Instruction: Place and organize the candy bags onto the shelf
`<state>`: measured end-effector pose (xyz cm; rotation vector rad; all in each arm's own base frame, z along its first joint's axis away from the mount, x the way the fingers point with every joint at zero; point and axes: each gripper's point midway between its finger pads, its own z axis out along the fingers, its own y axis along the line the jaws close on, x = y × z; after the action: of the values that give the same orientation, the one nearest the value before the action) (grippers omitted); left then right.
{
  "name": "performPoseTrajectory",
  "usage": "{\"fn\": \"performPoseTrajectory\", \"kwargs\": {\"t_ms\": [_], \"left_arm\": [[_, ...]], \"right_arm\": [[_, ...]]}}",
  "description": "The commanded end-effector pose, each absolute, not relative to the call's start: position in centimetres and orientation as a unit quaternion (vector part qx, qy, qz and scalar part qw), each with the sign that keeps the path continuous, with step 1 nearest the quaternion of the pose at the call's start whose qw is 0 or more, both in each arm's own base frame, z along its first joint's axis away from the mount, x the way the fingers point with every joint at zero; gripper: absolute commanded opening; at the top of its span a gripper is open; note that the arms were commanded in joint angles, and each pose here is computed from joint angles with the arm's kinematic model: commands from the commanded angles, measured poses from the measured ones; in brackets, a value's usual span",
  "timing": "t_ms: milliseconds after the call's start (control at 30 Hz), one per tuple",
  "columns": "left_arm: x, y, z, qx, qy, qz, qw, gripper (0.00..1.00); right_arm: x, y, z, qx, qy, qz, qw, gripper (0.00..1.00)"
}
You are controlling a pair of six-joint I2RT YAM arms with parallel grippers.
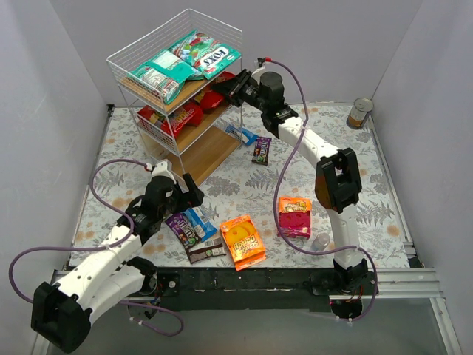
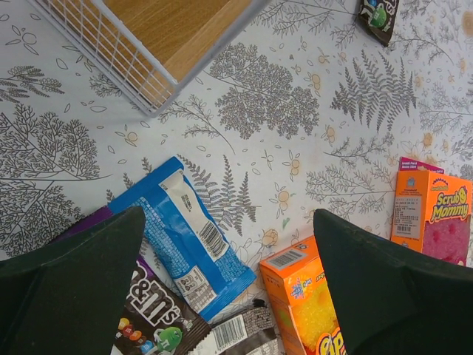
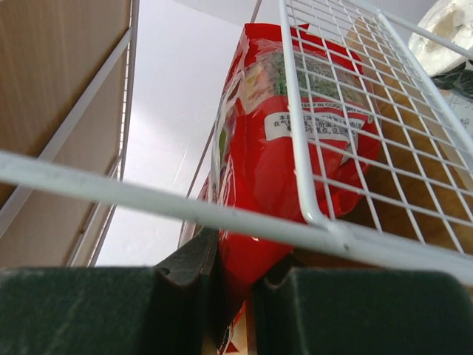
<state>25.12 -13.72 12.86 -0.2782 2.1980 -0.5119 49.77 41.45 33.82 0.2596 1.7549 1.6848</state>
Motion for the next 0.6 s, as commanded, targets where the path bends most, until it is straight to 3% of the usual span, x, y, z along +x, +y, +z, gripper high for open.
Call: {"fn": "performPoseTrajectory", "kwargs": {"t_ms": [0,200,400,567], "left_arm": [[25.4,-13.3,14.8,-0.118,0.863,-0.207,0.446,0.98],[25.4,-13.2,14.8,-0.12,0.863,-0.204,0.446,0.98],[25.3,-13.2,14.8,-0.121,0.863,-0.205,0.447,0.98],[25.4,-13.2,14.8,-0.123,0.862,-0.205,0.447,0.98]], "right_arm": [[50.3,42.2,38.3,0.083,0.635,0.659,0.393,0.01],[51.2,43.0,36.8,0.092,0.641,0.654,0.392,0.02],[50.4,42.7,36.9,0.082,0.642,0.65,0.398,0.32],[48.9,41.4,37.5,0.071,0.648,0.635,0.415,0.43]]}}
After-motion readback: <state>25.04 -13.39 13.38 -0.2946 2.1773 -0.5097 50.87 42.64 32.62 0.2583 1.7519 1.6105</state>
